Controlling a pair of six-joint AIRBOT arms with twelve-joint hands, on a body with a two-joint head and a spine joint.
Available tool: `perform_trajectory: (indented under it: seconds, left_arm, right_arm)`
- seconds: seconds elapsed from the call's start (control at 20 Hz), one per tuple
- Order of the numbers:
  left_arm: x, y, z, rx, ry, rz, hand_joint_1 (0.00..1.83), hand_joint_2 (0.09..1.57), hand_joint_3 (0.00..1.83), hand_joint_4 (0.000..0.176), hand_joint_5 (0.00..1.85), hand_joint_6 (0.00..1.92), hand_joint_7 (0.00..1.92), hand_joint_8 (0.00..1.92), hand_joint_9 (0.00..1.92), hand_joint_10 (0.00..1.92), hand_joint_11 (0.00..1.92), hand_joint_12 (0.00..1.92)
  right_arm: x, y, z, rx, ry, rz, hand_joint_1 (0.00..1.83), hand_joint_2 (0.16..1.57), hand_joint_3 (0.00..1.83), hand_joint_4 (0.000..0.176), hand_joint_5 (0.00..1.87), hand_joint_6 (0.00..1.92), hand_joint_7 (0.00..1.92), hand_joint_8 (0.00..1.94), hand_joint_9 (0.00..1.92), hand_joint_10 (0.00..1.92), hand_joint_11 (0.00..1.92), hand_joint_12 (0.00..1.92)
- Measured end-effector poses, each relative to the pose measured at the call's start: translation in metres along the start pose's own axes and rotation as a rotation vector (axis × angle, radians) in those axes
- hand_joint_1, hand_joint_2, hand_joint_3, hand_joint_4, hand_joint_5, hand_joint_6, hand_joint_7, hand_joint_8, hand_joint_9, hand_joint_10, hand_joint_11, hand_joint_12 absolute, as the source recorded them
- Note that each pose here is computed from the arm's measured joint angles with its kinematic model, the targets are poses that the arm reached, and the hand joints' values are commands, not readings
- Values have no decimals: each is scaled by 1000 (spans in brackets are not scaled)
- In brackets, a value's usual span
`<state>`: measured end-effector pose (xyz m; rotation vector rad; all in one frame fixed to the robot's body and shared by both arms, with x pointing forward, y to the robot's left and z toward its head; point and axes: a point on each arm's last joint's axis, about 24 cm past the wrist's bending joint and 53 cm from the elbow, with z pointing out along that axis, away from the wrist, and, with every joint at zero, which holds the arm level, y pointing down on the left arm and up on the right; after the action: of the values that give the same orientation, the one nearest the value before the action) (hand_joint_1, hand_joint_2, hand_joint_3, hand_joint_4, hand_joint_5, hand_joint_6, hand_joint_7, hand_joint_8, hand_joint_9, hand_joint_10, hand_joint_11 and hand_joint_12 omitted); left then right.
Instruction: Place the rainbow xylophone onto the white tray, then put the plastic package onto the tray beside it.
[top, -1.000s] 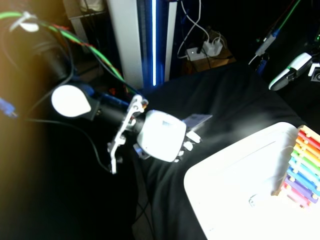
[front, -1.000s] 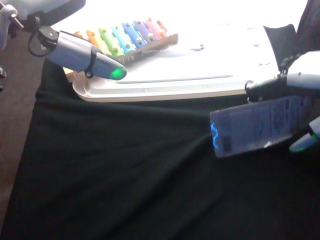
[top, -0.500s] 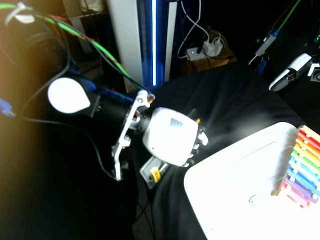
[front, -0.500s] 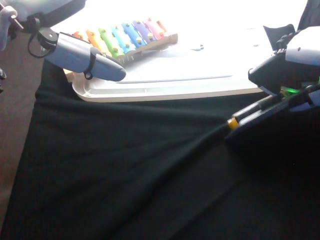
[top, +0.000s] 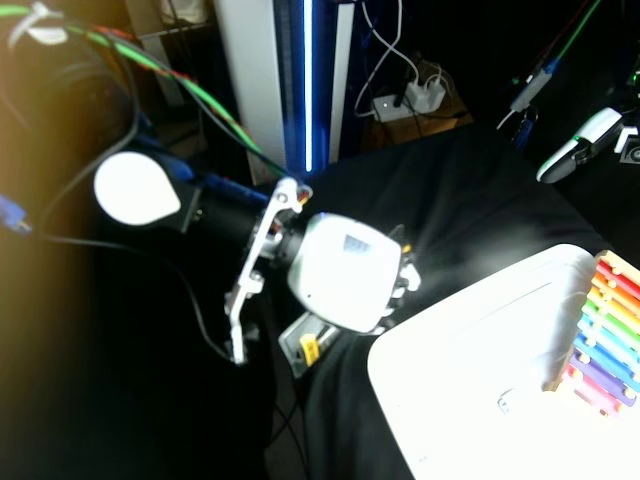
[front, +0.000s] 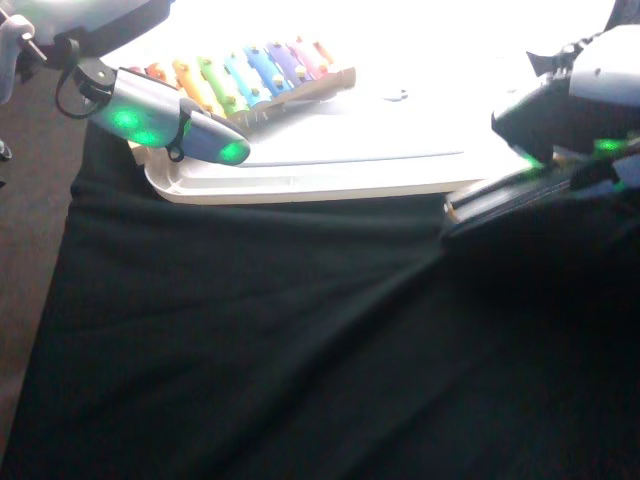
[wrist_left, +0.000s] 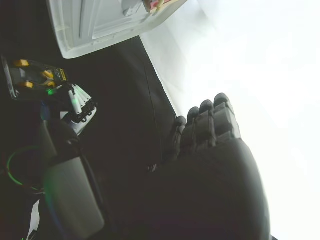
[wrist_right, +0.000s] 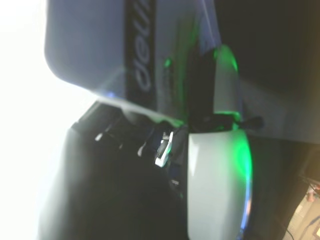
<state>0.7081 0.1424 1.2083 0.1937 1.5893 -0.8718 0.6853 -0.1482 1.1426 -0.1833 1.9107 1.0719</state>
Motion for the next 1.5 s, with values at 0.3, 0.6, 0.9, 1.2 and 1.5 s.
perform_trajectory:
  seconds: [0.3,0.6,0.9,1.2,1.5]
  left_arm:
    - [0,0,0,-1,1,3,752,777,5,8,0,0,0,0,0,0,0,0]
    - [0,0,0,-1,1,4,734,767,0,39,0,0,0,0,0,0,0,0]
    - [0,0,0,-1,1,5,711,757,0,36,0,0,0,0,0,0,0,0]
    - [1,0,0,0,2,5,724,753,0,0,0,0,0,0,0,0,0,0]
    - [0,-1,0,2,-1,4,875,756,0,0,0,0,36,11,0,0,0,0]
  right_arm:
    - [-16,10,2,-21,-34,-33,1757,970,0,0,782,1921,1169,1941,1418,1921,1503,1921]
    - [-28,18,4,-34,-58,-65,1703,994,0,39,743,1921,1057,1941,1285,1921,1398,1921]
    - [-46,34,13,-74,-102,-86,1710,1002,0,119,732,1921,1032,1941,1308,1921,1444,1921]
    - [-59,37,27,-86,-130,-91,1671,1033,12,102,780,1921,1120,1941,1401,1921,1516,1921]
    - [-52,56,59,-138,-125,-81,1545,1085,15,0,733,1921,1061,1941,1348,1921,1486,1921]
